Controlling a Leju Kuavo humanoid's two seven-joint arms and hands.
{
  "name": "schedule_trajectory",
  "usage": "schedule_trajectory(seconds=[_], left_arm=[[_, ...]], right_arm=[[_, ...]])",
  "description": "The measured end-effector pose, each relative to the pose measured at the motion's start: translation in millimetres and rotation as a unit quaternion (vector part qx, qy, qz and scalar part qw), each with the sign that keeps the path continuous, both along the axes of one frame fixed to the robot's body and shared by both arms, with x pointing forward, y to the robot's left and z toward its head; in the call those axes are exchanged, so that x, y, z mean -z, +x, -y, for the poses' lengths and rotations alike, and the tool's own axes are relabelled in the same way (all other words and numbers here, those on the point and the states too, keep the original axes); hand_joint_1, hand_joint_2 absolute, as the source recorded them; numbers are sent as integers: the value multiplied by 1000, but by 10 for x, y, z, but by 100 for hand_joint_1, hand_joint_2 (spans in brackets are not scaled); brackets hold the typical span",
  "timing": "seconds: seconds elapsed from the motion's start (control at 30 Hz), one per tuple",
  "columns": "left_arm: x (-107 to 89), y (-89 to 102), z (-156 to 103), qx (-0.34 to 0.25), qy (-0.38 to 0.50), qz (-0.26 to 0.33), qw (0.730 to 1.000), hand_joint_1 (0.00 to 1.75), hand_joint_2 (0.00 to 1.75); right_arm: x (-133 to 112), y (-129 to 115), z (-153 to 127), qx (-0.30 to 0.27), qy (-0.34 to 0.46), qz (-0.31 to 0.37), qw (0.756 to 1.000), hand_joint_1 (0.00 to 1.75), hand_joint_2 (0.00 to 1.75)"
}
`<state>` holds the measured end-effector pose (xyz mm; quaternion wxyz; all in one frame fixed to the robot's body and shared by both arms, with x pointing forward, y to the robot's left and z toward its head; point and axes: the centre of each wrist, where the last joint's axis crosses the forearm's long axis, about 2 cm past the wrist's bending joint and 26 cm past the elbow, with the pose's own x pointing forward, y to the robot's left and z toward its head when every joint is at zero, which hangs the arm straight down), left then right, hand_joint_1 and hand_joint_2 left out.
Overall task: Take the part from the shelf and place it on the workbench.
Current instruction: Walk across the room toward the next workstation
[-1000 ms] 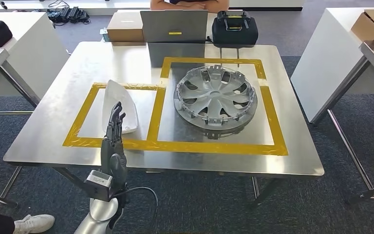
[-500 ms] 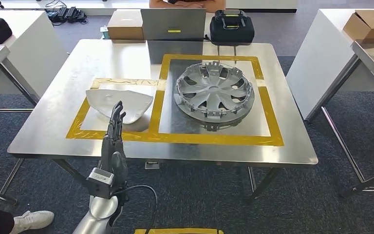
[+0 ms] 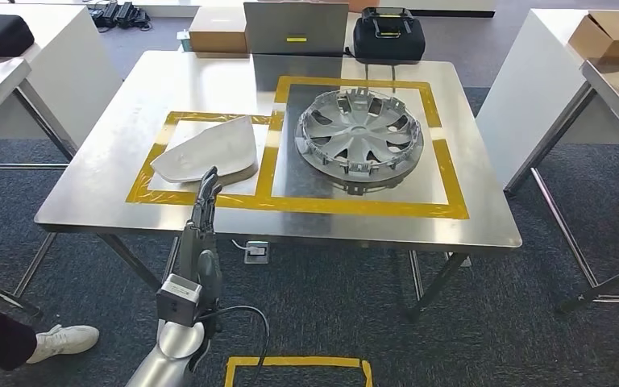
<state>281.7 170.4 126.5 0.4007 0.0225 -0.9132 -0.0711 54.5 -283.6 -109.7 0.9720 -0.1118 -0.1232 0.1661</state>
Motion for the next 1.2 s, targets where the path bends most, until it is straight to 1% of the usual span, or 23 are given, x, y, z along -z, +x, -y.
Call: schedule_trajectory(seconds=[0.6,0.7,0.77,0.83,0.9,1.0,1.03,1.1,1.17,1.2], left_arm=[[-37,21,12,11,-1,0,1000,0,0],[-26,21,18,16,-4,-13,1000,0,0],[19,22,21,22,-5,-36,999,0,0],[126,44,18,27,0,-71,997,0,0],[293,60,0,28,9,-113,993,0,0],[645,85,-56,22,19,-192,981,0,0],[804,59,-93,17,22,-225,974,0,0],[1081,-56,-178,6,26,-280,960,0,0],[1270,-156,-250,-3,45,-341,939,0,0],[1355,-211,-279,-6,58,-386,921,0,0]], right_arm=[[5,-35,2,-5,1,-3,1000,0,0],[6,-46,1,-6,2,-6,1000,0,0],[7,-48,4,-6,2,-6,1000,0,0],[7,-47,5,-7,2,-6,1000,0,0],[4,-30,7,-8,1,-4,1000,0,0],[1,-2,10,-10,0,-2,1000,0,0],[1,0,9,-11,0,-2,1000,0,0],[0,1,0,-12,1,-3,1000,0,0],[1,-2,-9,-13,2,-5,1000,0,0],[1,-2,-11,-15,2,-7,1000,0,0]])
